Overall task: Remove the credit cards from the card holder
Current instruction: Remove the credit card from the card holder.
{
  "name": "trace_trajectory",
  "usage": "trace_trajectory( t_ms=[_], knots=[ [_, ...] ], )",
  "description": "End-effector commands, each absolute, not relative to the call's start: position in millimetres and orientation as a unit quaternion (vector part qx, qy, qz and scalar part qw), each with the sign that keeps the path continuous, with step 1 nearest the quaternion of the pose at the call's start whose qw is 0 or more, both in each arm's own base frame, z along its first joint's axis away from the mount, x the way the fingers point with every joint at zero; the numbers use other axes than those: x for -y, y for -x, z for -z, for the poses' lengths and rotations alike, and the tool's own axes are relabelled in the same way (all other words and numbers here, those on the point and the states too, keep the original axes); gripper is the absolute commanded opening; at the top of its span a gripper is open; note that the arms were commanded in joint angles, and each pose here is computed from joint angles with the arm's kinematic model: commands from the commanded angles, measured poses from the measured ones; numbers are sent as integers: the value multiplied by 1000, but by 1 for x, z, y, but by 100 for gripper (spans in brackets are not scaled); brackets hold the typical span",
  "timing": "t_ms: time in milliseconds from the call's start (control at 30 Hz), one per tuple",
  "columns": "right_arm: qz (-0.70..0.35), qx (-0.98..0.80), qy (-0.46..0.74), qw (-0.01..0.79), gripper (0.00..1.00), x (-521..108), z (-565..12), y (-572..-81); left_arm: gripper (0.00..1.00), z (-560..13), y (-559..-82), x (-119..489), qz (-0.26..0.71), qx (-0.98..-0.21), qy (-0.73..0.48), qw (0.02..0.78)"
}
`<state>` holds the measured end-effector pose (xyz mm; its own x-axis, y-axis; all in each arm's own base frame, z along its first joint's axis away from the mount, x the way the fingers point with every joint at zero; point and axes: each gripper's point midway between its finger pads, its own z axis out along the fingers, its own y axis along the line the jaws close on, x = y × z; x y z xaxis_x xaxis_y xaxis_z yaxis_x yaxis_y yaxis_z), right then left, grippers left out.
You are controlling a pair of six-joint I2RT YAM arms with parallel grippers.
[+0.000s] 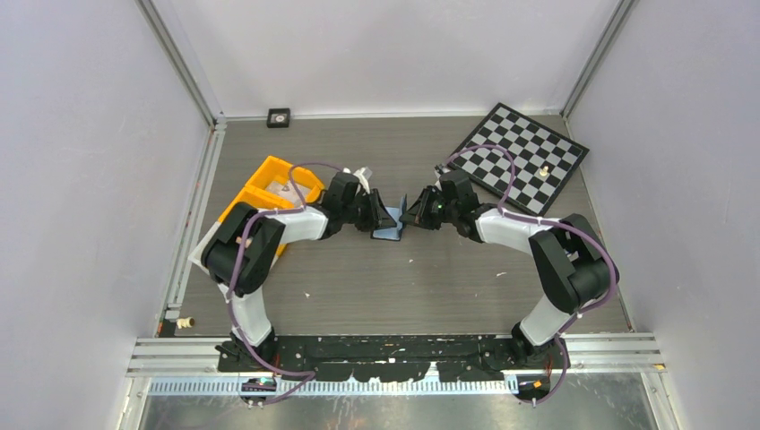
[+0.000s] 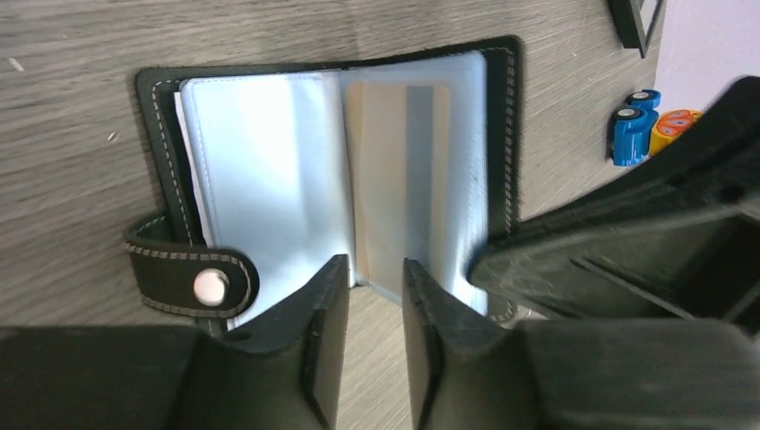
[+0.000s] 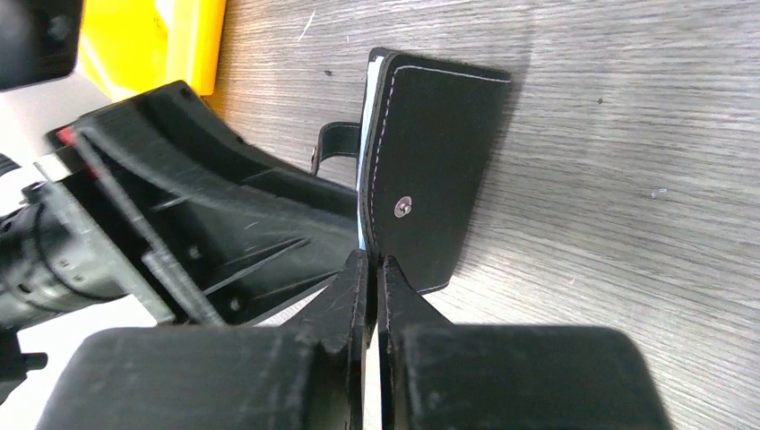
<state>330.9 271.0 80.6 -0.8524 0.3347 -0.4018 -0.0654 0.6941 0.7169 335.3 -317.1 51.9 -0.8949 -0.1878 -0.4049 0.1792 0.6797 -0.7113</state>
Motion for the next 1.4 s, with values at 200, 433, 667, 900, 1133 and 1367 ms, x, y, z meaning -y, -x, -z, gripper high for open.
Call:
trace_trajectory(
  t_ms=[200,433,667,900,1133,1367],
  knots=[
    [-377,-880,-60,282,1,-274,-90,-340,49,-104,-346,307,417,-848,1,327],
    [-386,-880,-57,271,1,-279,-88,-339,51,-104,-346,313,428,-845,-11,321],
    [-379,-880,-58,279,1,-276,-91,-339,44,-82,-350,307,380,-878,-8,290],
    [-349,-887,-76,293,1,-264,-87,-344,25,-80,-355,308,414,-868,7,275],
    [-343,-866,-133,339,23,-234,-96,-349,3,-81,-356,306,419,-864,6,280],
    [-359,-860,-129,339,65,-230,-105,-348,2,-83,-356,309,426,-862,2,277]
  ],
)
